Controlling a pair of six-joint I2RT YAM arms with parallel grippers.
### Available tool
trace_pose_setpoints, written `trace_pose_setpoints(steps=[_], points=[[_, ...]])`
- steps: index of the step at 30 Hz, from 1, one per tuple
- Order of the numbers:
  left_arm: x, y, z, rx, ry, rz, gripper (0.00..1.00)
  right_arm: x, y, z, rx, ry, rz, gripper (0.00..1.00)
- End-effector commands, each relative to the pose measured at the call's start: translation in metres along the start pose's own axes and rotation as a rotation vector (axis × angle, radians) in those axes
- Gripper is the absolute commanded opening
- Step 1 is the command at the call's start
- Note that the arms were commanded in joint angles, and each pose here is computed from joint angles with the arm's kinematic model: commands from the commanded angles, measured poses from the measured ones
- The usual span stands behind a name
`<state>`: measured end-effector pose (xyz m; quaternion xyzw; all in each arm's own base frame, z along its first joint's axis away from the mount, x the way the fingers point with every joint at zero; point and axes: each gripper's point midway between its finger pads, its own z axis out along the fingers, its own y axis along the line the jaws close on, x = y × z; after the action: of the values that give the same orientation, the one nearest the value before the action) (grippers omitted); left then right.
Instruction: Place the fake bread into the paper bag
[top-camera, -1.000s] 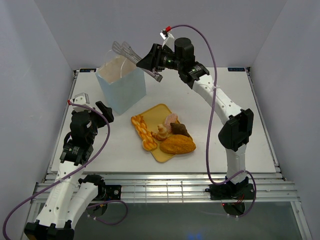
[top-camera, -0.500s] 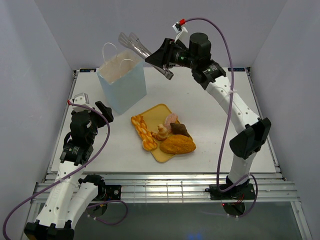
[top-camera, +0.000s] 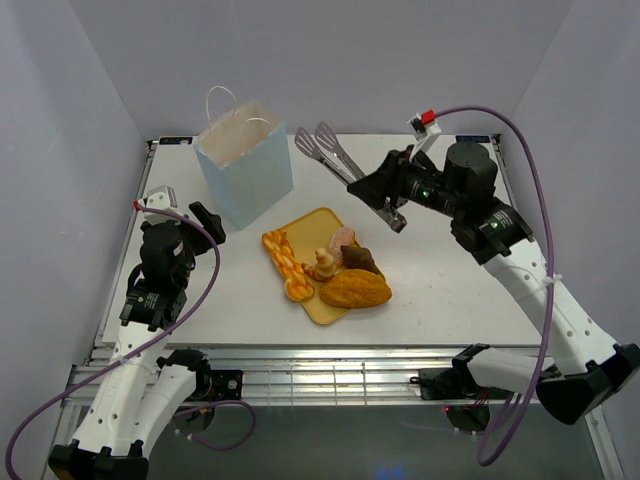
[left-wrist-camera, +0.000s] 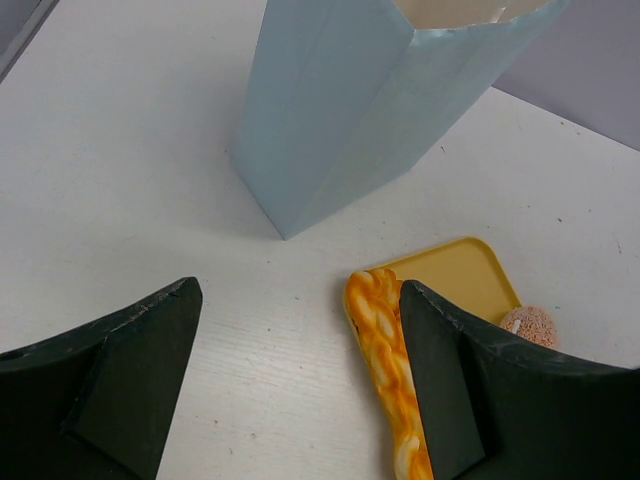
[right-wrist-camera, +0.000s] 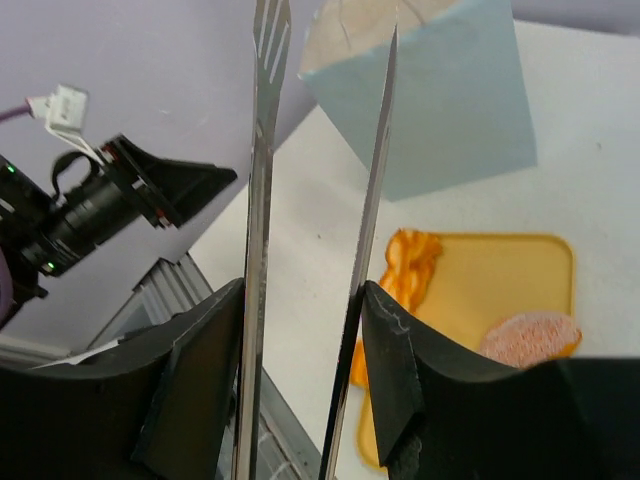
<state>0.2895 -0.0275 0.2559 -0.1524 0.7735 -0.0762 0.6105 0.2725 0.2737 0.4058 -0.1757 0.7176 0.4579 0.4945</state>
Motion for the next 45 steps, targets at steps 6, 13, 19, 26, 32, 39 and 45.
trace_pose_setpoints(steps=[6, 13, 19, 26, 32, 39, 45], points=[[-0.003, -0.002, 0.001, 0.01, -0.007, 0.003, 0.91, 0.096, -0.05, -0.055, 0.205, 0.137, -0.016, 0.54], [-0.001, -0.002, 0.002, 0.013, 0.004, 0.007, 0.91, 0.15, -0.083, -0.078, 0.322, 0.26, -0.042, 0.52], [0.001, -0.003, 0.003, 0.015, 0.011, 0.008, 0.91, 0.177, -0.098, -0.085, 0.35, 0.322, -0.074, 0.51], [-0.001, -0.004, 0.001, 0.023, 0.008, 0.007, 0.92, 0.184, -0.103, -0.085, 0.355, 0.362, -0.108, 0.52], [-0.001, -0.006, 0.001, 0.033, 0.01, 0.01, 0.98, 0.196, -0.106, -0.081, 0.351, 0.406, -0.118, 0.52], [-0.002, -0.007, 0.0, 0.035, 0.005, 0.007, 0.98, 0.208, -0.104, -0.074, 0.344, 0.432, -0.121, 0.51], [-0.003, -0.007, -0.001, 0.036, 0.0, 0.004, 0.93, 0.212, -0.105, -0.071, 0.356, 0.449, -0.14, 0.52]])
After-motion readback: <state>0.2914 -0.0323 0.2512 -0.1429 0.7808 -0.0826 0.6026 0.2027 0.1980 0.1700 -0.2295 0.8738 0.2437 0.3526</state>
